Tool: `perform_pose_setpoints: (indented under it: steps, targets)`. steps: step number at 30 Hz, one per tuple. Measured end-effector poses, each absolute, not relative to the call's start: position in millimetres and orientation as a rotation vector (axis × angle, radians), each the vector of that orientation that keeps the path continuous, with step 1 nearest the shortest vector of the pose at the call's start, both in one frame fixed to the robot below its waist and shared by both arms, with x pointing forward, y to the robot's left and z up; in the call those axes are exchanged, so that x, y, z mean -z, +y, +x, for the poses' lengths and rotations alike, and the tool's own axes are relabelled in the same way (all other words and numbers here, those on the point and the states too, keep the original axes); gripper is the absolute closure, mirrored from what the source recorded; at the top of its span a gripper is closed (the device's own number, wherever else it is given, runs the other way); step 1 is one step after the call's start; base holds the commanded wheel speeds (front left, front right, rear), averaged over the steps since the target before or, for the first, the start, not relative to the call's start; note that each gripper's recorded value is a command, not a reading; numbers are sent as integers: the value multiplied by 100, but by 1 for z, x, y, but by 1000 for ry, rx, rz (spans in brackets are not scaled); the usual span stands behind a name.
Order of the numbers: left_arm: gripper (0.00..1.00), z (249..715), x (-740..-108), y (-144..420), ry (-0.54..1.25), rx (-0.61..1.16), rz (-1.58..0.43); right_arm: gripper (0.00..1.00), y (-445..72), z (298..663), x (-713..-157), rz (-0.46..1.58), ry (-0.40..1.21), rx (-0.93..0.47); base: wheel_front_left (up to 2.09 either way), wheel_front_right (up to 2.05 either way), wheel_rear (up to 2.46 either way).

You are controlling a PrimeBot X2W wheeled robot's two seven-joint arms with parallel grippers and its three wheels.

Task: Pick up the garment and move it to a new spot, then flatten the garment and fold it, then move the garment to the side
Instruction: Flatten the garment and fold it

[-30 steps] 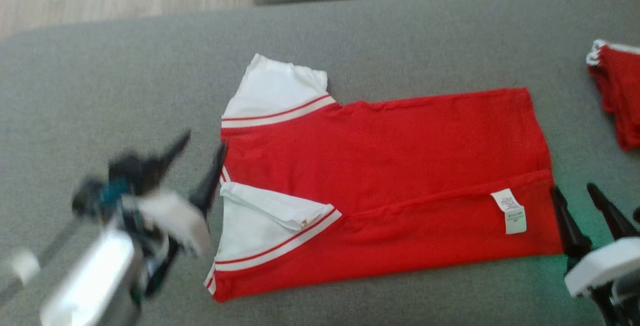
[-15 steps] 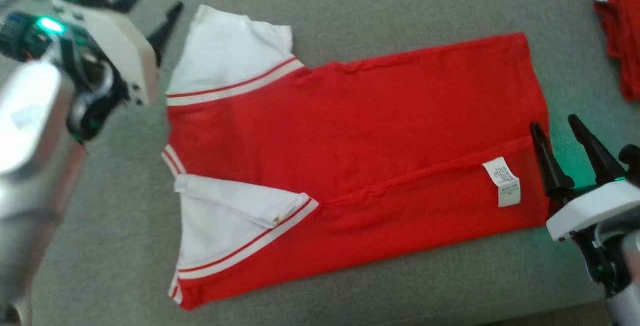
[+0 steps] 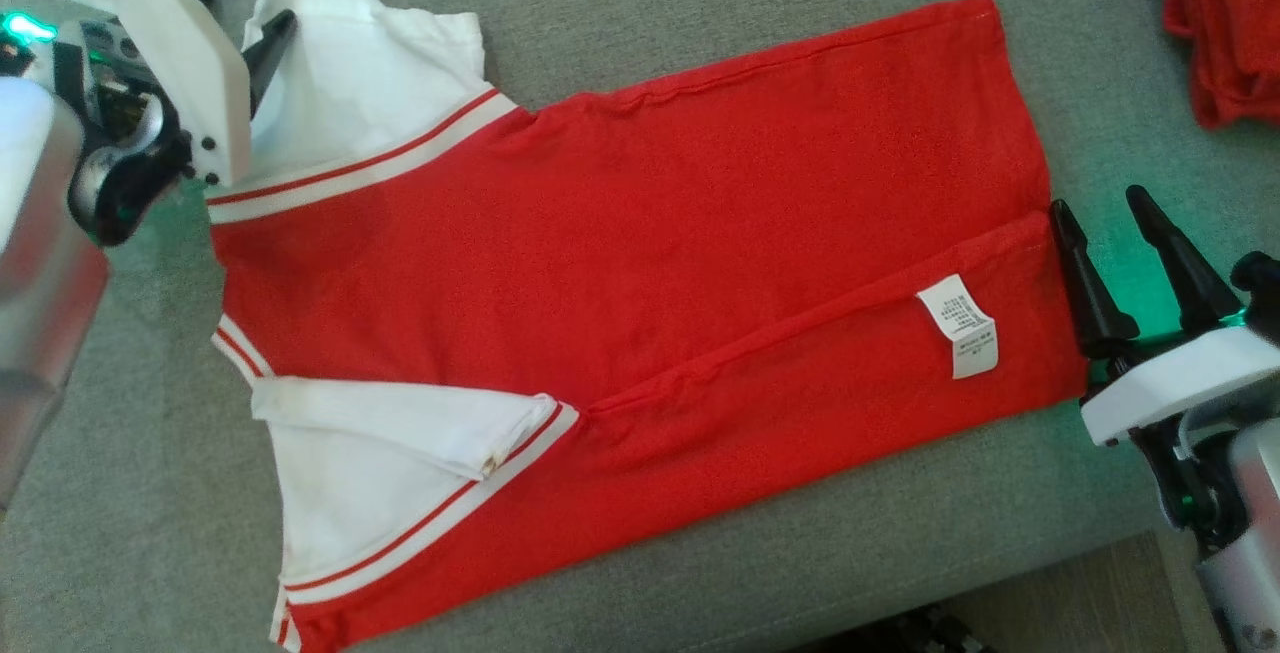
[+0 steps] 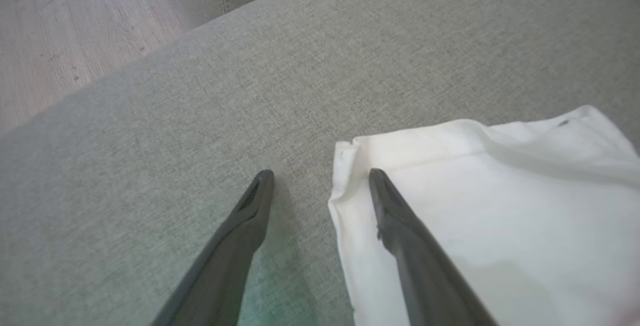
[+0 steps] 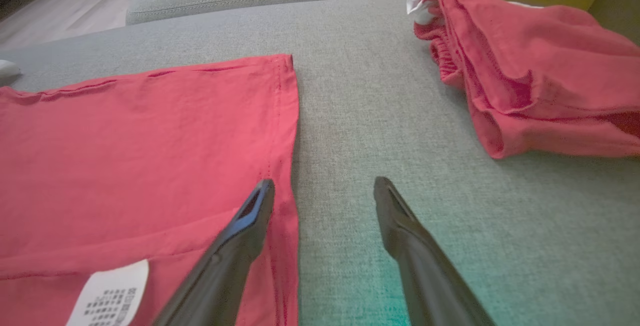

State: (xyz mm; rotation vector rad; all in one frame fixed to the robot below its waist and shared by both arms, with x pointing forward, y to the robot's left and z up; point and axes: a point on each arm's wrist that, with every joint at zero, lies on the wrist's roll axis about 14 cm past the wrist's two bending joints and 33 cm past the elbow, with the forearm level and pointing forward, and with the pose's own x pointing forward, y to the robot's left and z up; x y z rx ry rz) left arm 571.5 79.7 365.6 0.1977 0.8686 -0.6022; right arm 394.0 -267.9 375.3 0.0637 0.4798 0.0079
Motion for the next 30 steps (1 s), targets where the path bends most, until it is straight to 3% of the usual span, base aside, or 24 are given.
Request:
perform_pose_setpoints:
  steps: [16,17,18,19,20,30]
  targets:
    - [0,574,-364,67,882,646,216,0,-275,389,-373,60,478,13,0,0,0]
    - [17,574,-364,67,884,649,215,0,-275,389,-373,60,480,14,0,0,0]
    - [51,574,-364,66,885,652,215,0,-275,388,-372,60,481,14,0,0,0]
    - [72,574,-365,65,881,655,215,0,-275,388,-372,61,481,15,0,0,0]
    - [100,575,-365,64,876,659,212,0,-275,388,-372,61,482,15,0,0,0]
    - [100,572,-371,64,822,676,236,0,-273,398,-380,64,461,-1,0,0,0]
